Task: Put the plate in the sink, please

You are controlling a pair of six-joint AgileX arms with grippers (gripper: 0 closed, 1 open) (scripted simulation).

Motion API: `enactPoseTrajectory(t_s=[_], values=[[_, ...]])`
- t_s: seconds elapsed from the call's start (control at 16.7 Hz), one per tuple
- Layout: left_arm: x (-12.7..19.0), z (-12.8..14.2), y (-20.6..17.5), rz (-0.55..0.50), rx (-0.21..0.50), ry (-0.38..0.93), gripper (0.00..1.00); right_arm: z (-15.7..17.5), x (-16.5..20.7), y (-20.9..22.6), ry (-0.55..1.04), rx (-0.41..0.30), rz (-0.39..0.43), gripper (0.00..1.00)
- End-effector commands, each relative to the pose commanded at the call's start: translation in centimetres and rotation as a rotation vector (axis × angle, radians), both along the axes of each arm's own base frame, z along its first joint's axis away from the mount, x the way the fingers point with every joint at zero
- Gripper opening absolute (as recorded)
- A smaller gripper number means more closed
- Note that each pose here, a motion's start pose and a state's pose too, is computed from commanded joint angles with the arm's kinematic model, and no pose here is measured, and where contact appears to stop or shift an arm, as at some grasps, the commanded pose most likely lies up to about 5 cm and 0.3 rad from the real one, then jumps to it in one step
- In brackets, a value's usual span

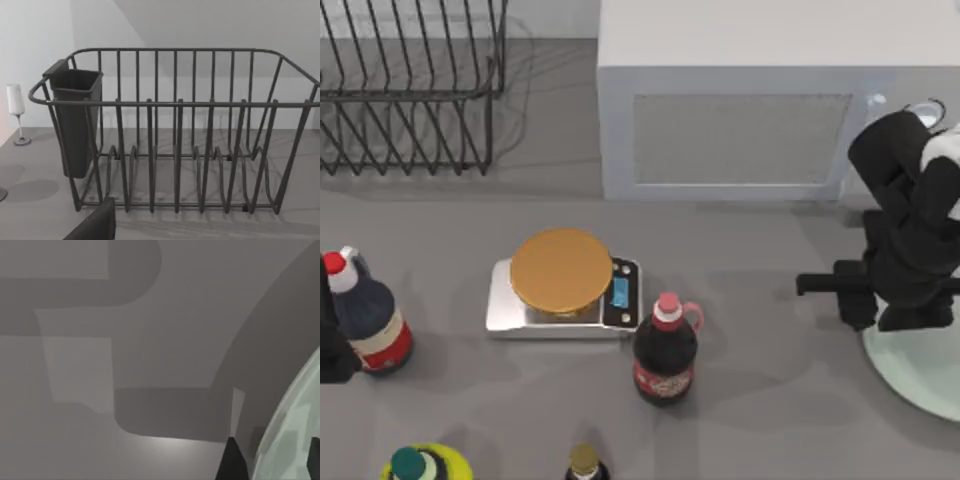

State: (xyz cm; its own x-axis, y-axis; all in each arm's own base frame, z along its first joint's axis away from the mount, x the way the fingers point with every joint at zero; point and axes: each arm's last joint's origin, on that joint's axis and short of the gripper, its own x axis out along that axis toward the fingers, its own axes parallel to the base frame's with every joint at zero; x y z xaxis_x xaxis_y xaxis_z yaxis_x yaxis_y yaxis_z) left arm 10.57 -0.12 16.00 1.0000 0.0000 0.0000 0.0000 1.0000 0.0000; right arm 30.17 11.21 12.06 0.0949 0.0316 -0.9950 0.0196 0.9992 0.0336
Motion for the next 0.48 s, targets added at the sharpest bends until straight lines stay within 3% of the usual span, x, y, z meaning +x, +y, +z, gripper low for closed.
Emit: enactPoseTrajectory(t_s=[0.24, 0.48], values=[[0.0, 0.0, 0.0, 0.0, 0.0, 0.0, 1.0, 1.2, 0.7, -0.7, 0.014, -0.005, -0.007, 0.0], [0.0, 0.0, 0.0, 0.0, 0.0, 0.0, 1.0, 5.3, 2.2, -1.7, 0.068, -0.02, -0.009, 0.0]])
